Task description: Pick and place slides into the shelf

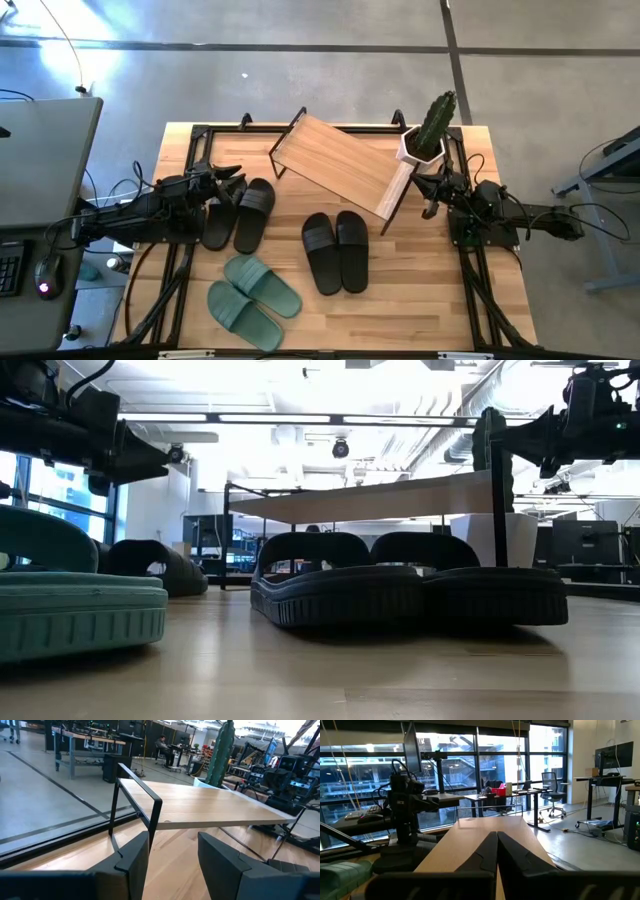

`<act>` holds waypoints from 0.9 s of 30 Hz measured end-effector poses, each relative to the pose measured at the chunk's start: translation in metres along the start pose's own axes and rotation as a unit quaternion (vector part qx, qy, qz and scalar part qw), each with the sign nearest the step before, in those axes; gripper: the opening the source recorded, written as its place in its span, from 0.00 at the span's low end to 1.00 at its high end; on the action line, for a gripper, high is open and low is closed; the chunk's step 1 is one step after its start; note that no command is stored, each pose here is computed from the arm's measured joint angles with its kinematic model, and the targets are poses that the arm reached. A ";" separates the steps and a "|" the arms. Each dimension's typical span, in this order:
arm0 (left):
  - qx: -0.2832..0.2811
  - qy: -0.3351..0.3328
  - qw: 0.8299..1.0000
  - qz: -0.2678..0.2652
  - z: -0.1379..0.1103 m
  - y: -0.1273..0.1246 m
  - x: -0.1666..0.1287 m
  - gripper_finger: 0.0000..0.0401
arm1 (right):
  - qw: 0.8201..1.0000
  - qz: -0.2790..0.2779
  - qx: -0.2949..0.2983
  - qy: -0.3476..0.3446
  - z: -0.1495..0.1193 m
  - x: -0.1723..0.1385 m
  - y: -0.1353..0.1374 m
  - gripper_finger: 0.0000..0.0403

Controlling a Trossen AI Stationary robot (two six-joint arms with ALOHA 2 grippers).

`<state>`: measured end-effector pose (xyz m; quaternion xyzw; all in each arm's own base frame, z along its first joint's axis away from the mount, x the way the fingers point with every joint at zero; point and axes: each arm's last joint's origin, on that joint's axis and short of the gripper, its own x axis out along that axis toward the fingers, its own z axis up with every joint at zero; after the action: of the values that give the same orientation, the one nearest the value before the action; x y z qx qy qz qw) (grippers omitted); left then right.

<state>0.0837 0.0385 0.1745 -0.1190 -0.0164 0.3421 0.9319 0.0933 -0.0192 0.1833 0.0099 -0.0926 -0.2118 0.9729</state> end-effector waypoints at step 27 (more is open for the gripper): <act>-0.414 -0.168 0.795 -0.410 0.067 -0.020 -0.030 0.38 | 1.000 0.000 0.001 -0.001 0.000 0.000 0.000 0.00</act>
<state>0.0655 0.0185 0.2454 -0.4164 -0.3597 -0.0966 0.8294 0.0932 -0.0192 0.1835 0.0107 -0.0936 -0.2116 0.9728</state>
